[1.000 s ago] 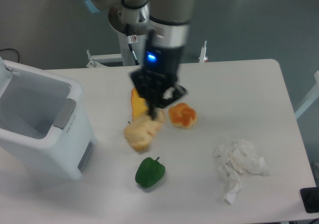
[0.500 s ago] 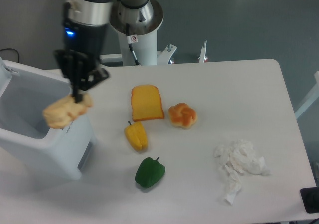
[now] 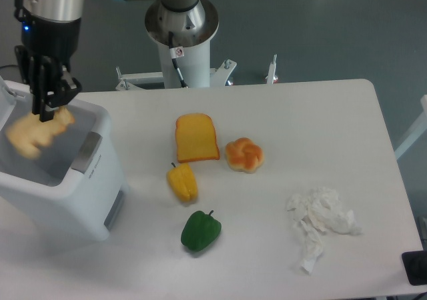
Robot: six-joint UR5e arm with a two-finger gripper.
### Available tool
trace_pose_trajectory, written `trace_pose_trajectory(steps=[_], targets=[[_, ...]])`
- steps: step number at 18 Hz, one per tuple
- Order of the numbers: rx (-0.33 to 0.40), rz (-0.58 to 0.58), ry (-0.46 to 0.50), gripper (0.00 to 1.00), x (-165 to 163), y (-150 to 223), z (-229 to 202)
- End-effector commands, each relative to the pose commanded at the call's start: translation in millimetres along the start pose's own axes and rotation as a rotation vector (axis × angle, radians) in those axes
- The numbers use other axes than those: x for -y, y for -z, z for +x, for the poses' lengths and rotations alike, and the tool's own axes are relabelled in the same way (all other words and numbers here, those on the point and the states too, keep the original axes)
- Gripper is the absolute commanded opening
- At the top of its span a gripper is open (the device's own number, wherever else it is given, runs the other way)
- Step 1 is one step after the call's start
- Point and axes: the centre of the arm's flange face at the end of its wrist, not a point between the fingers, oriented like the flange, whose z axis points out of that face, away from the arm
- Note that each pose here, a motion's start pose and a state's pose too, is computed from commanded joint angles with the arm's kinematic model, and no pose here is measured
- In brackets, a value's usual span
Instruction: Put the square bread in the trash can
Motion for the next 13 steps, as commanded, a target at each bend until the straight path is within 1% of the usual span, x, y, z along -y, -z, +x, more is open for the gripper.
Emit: trace_pose_trajectory(steps=[3,6,8,9,12,13], targets=[[-0.005,-0.007,0.006,1.00,-1,-5,-2],[0.007,-0.004,0.004,1.00,-3,-2,-10],[0.072,0.007,-0.003,1.00,-18,14,-45],[0.089,0.004,-0.008,1.00,-27,20,-58],[0.178,-0.037,0.053,1.00,-67,45,-111],[0.191,-0.049,0.048,1.00,-78,48,-125]])
